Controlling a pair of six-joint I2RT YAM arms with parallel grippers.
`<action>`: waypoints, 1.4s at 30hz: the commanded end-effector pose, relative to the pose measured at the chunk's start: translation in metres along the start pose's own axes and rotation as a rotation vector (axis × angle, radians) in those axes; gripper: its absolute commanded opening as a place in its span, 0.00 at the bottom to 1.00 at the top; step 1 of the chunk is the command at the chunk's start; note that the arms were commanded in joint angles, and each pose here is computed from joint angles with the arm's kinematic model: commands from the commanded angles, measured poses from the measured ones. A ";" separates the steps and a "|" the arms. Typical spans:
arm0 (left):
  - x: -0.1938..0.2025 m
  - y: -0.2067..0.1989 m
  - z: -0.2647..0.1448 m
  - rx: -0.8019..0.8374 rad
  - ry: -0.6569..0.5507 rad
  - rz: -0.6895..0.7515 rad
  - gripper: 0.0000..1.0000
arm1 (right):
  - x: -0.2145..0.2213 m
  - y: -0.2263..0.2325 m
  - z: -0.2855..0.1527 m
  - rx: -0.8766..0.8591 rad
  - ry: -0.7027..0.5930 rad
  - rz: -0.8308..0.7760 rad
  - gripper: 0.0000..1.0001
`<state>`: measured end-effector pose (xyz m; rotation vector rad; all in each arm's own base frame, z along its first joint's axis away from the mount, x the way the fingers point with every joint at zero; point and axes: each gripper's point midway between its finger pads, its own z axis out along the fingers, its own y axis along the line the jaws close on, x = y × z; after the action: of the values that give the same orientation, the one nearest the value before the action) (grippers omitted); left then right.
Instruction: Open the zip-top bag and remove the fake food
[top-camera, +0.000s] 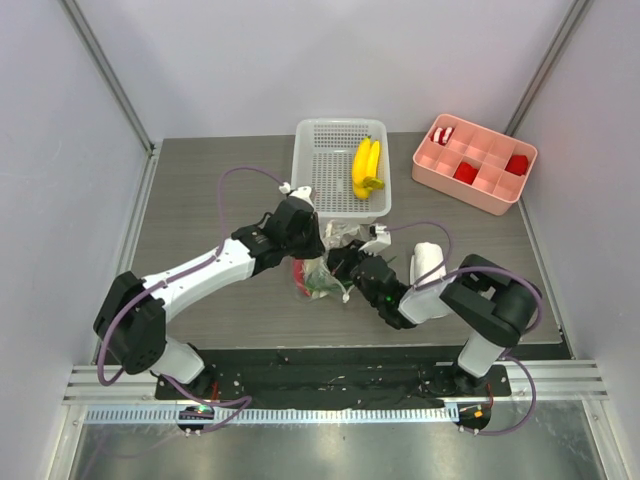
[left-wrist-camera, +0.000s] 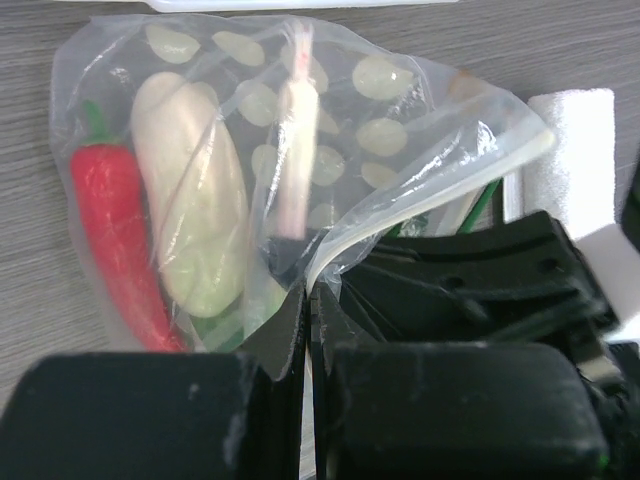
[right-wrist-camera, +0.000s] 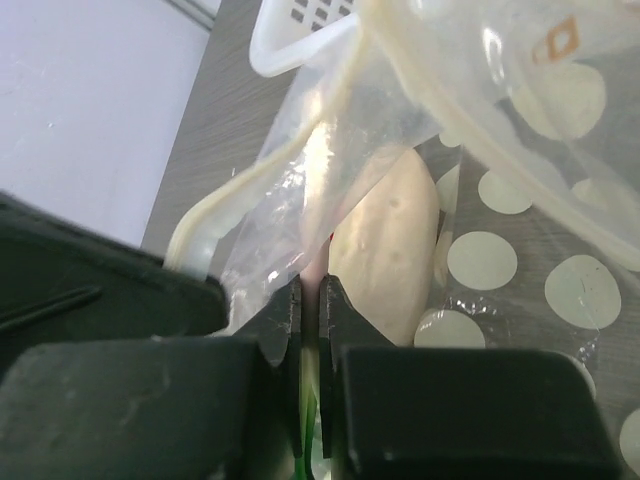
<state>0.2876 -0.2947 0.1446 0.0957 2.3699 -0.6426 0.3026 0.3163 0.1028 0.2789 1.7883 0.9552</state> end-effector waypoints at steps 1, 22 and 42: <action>-0.030 -0.004 -0.014 -0.026 -0.098 0.033 0.00 | -0.011 0.022 -0.020 -0.079 0.023 -0.009 0.01; -0.086 -0.006 -0.086 -0.040 -0.332 0.077 0.00 | 0.013 0.027 -0.104 -0.214 0.358 -0.367 0.01; -0.036 -0.013 -0.076 0.084 -0.175 -0.007 0.00 | -0.079 0.176 -0.117 -0.683 0.030 -0.326 0.01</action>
<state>0.2727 -0.2585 0.2082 0.0810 2.2100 -0.6107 0.1962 0.3093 0.2090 -0.4283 1.6514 1.1157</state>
